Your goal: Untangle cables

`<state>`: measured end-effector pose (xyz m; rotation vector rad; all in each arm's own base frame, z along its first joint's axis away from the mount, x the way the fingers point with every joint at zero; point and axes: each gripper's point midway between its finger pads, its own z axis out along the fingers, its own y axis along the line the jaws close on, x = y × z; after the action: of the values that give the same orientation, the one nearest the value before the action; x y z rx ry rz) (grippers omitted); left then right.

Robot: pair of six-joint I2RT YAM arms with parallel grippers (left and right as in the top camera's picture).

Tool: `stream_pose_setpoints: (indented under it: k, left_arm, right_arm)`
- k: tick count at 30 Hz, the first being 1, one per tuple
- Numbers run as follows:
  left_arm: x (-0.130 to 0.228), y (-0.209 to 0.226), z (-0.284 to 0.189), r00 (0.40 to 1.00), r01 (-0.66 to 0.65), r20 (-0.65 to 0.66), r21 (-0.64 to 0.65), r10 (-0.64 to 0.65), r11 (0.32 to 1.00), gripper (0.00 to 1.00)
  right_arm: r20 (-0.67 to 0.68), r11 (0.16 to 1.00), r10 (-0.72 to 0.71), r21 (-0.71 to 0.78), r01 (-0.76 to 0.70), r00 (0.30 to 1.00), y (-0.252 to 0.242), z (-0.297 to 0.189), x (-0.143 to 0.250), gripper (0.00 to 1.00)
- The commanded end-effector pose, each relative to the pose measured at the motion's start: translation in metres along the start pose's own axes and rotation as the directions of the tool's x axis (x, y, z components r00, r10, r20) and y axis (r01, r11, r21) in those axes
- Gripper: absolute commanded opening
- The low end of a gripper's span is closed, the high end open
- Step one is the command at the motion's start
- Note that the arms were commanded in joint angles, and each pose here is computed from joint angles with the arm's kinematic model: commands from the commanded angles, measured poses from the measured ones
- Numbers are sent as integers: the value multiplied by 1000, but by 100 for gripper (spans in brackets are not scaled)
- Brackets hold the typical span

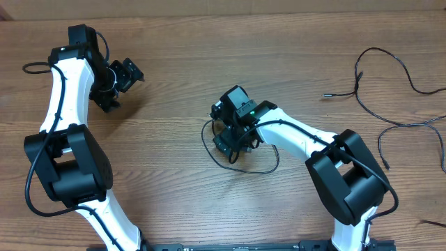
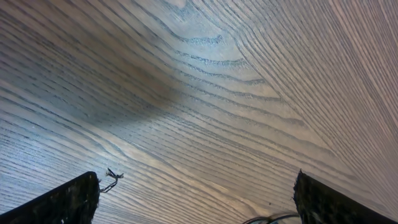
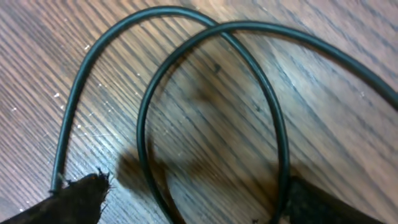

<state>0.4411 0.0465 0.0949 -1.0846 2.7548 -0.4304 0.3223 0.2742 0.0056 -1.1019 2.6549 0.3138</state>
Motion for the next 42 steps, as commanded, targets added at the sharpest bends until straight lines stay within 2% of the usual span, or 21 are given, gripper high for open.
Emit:
stream_pose_setpoints:
  k: [1, 3, 7, 12, 15, 17, 22, 29, 34, 39, 42]
  left_arm:
    - [2, 0, -2, 1000, -15, 3, -4, 15, 1000, 100]
    - [2, 0, -2, 1000, -15, 3, -3, 15, 1000, 100]
    - [2, 0, -2, 1000, -15, 3, -4, 15, 1000, 100]
    - [2, 0, -2, 1000, -15, 3, -4, 15, 1000, 100]
    - [2, 0, -2, 1000, -15, 3, -4, 15, 1000, 99]
    - [2, 0, -2, 1000, -15, 3, -4, 15, 1000, 99]
    - [2, 0, -2, 1000, -15, 3, -4, 15, 1000, 99]
    - [2, 0, -2, 1000, -15, 3, -4, 15, 1000, 100]
    - [2, 0, -2, 1000, -15, 3, -4, 15, 1000, 100]
    - [2, 0, -2, 1000, -15, 3, -4, 15, 1000, 100]
    - [2, 0, -2, 1000, -15, 3, -4, 15, 1000, 100]
  right_arm:
    - [-50, 1000, -13, 20, 14, 999, 0, 20, 12, 81]
    - [-60, 1000, -12, 27, 13, 998, -2, 25, 14, 80]
    - [-100, 998, -7, 65, 13, 995, -10, 37, 24, 67]
    - [-134, 994, -2, 108, 17, 991, -18, 46, 33, 61]
    - [-134, 994, -2, 108, 16, 991, -18, 46, 33, 47]
    - [-135, 994, -1, 112, 16, 991, -19, 46, 33, 32]
    - [-134, 994, 3, 111, 12, 991, -19, 46, 33, 4]
    - [-149, 993, 53, 117, -36, 987, -19, 41, 33, 4]
    - [-163, 992, 63, 118, -44, 985, -19, 12, 17, 4]
    - [-83, 990, 55, 136, -43, 995, -19, -43, -29, 4]
    - [17, 980, 45, 194, -48, 999, -25, -96, -65, 4]
